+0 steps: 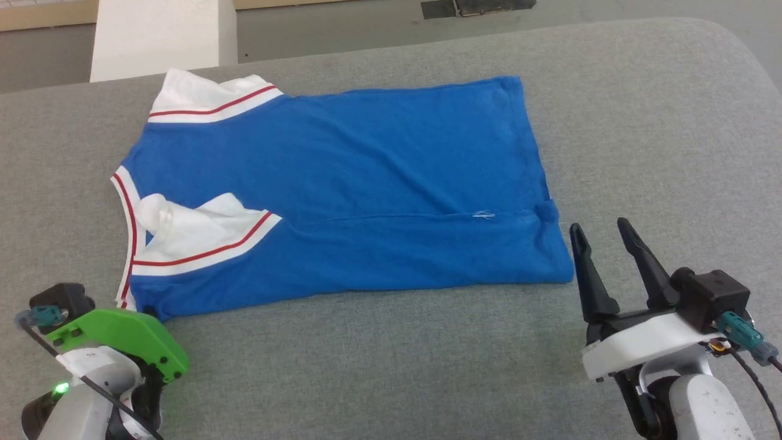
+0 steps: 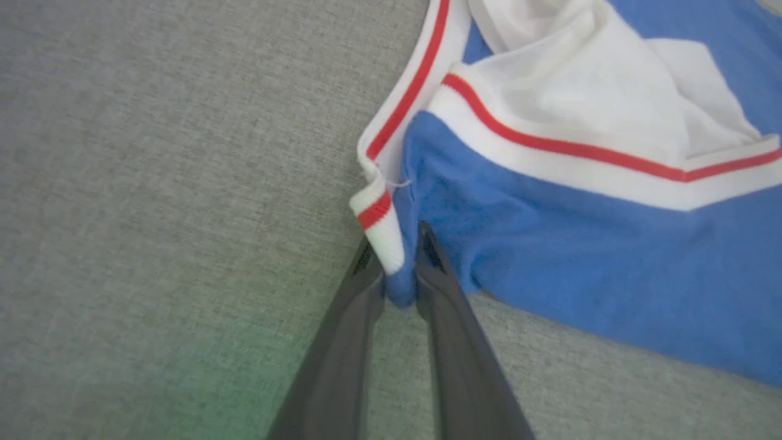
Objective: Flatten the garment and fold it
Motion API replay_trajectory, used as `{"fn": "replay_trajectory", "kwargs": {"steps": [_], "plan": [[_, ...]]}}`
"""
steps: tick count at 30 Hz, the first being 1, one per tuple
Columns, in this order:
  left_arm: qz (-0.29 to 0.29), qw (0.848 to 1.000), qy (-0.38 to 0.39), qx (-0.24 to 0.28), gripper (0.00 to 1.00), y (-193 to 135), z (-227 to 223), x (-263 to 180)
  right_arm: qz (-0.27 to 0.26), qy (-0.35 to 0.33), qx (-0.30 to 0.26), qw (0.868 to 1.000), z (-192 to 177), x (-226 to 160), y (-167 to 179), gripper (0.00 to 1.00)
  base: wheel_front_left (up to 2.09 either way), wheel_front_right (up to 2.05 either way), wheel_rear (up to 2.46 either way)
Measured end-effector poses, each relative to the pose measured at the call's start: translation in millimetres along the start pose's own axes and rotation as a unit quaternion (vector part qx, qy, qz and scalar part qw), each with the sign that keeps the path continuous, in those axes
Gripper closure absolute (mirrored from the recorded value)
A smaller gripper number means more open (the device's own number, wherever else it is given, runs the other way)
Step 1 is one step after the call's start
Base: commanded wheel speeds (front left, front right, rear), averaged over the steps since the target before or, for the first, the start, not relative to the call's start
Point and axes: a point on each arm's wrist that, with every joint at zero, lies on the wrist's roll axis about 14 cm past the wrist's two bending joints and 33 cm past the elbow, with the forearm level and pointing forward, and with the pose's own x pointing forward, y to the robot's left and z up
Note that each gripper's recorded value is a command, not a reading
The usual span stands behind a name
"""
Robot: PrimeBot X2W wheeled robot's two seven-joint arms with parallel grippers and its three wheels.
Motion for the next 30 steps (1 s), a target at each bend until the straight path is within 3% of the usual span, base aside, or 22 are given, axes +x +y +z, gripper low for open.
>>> {"fn": "replay_trajectory", "kwargs": {"steps": [4, 8, 12, 18, 21, 22, 23, 24, 25, 26, 27, 30], "plan": [[-0.008, 1.0, -0.004, 0.001, 1.0, -1.8, 0.9, -2.2, -0.008, 0.013, -0.006, 1.0, -5.8, -0.4, -5.7, 0.0, 0.0, 0.0, 0.0], [-0.014, 1.0, -0.015, 0.001, 1.0, -2.3, 1.3, -6.1, -0.016, 0.101, -0.003, 0.995, -35.6, 0.5, -10.4, 0.0, 0.0, 0.0, 0.0], [-0.021, 1.0, -0.021, -0.005, 1.0, -4.3, -1.7, -9.8, -0.024, 0.22, 0.006, 0.975, -68.8, -1.7, -16.4, 0.0, 0.0, 0.0, 0.0], [-0.022, 0.999, -0.03, -0.007, 1.0, -2.3, -1.7, -10.1, -0.022, 0.334, -0.008, 0.942, -90.8, 1.0, -15.1, 0.0, 0.0, 0.0, 0.0], [-0.024, 0.999, -0.033, -0.004, 1.0, -2.0, -0.7, -8.5, -0.019, 0.392, -0.014, 0.92, -104.1, -3.7, -13.0, 0.0, 0.0, 0.0, 0.0], [-0.025, 0.999, -0.037, -0.003, 1.0, -1.8, 0.3, -8.2, -0.019, 0.408, -0.018, 0.912, -107.1, -5.6, -13.0, 0.07, 0.0, 0.0, 0.0], [-0.025, 0.999, -0.038, -0.004, 1.0, -1.1, 0.4, -7.8, -0.018, 0.418, -0.017, 0.908, -107.3, -5.2, -12.7, 0.29, 0.0, 0.0, 0.0], [-0.026, 0.999, -0.039, -0.003, 1.0, -0.6, 0.5, -7.4, -0.018, 0.425, -0.018, 0.905, -107.1, -4.8, -12.5, 0.59, 0.0, 0.0, 0.0], [-0.025, 0.999, -0.04, -0.003, 1.0, 0.1, 0.4, -7.0, -0.019, 0.43, -0.018, 0.902, -107.1, -4.8, -12.7, 0.71, 0.0, 0.0, 0.0], [-0.026, 0.999, -0.044, -0.002, 1.0, 0.6, 1.1, -6.6, -0.019, 0.435, -0.018, 0.9, -106.9, -4.8, -12.8, 0.91, 0.0, 0.0, 0.0], [-0.026, 0.999, -0.047, -0.002, 1.0, 1.2, 1.9, -6.3, -0.019, 0.437, -0.018, 0.899, -106.2, -4.6, -12.6, 1.0, 0.0, 0.0, 0.0], [-0.024, 0.997, -0.069, 0.009, 1.0, 2.9, 8.5, -7.2, -0.014, 0.421, -0.013, 0.907, -98.6, -0.2, -9.4, 1.0, 0.0, 0.0, 0.0]]}}
